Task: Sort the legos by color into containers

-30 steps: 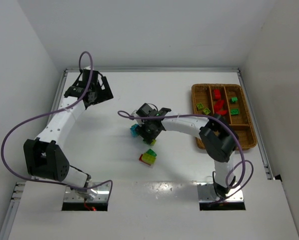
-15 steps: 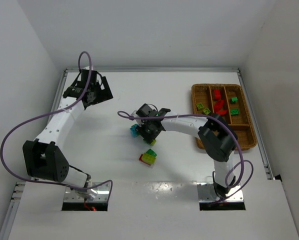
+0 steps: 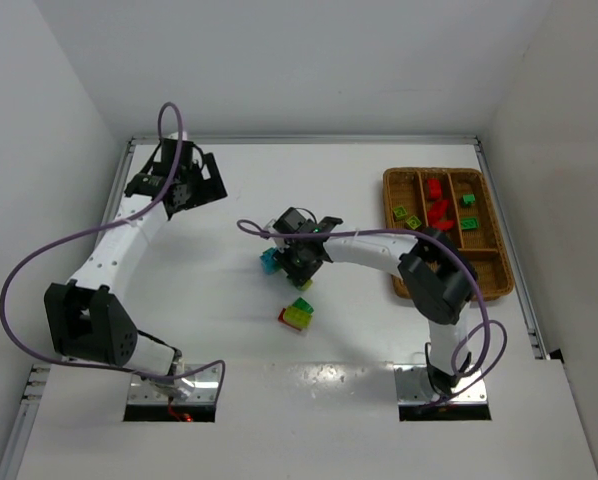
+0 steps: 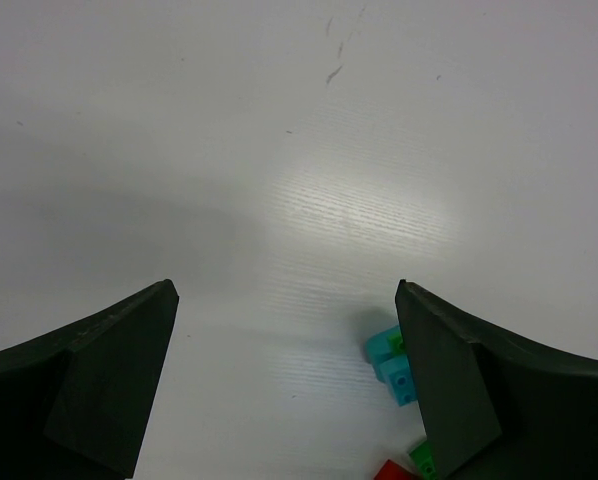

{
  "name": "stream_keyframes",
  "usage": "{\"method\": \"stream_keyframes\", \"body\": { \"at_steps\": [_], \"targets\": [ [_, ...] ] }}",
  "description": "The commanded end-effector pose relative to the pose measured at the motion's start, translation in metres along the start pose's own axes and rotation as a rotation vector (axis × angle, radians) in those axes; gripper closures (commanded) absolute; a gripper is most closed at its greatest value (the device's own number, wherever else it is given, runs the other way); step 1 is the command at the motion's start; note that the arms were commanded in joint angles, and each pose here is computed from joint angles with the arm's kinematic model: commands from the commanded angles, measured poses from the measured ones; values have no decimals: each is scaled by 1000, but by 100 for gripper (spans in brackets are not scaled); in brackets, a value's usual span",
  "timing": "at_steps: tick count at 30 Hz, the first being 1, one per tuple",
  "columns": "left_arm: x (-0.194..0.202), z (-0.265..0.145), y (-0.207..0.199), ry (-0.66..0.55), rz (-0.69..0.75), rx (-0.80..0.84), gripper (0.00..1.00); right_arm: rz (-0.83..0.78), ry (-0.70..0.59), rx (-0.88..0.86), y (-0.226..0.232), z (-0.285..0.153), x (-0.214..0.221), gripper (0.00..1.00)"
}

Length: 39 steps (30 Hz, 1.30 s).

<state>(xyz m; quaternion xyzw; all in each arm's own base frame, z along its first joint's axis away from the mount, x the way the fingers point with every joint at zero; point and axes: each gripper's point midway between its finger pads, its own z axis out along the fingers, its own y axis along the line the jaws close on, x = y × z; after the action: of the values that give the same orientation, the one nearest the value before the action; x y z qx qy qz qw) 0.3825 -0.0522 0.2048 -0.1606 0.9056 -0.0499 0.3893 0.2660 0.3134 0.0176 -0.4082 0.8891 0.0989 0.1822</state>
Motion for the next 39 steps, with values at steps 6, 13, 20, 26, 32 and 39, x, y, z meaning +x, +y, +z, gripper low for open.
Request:
{"method": "stream_keyframes", "body": {
  "at_steps": [6, 13, 20, 26, 32, 39],
  "targets": [
    [0, -59, -84, -7, 166, 580, 0, 159, -255, -150, -6, -114, -46, 82],
    [49, -121, -146, 181, 280, 1222, 0, 243, -437, -486, 1, -193, -53, 82],
    [66, -140, -159, 278, 299, 1385, 0, 248, -569, -701, 7, -229, -66, 85],
    [87, -165, -173, 329, 372, 1510, 0, 228, -652, -836, 7, -256, -78, 85],
    [94, -181, -179, 338, 414, 1569, 0, 217, -671, -892, 6, -263, -87, 85],
    [102, -176, -189, 378, 420, 1575, 10, 205, -646, -898, 6, -256, -92, 83]
  ]
}}
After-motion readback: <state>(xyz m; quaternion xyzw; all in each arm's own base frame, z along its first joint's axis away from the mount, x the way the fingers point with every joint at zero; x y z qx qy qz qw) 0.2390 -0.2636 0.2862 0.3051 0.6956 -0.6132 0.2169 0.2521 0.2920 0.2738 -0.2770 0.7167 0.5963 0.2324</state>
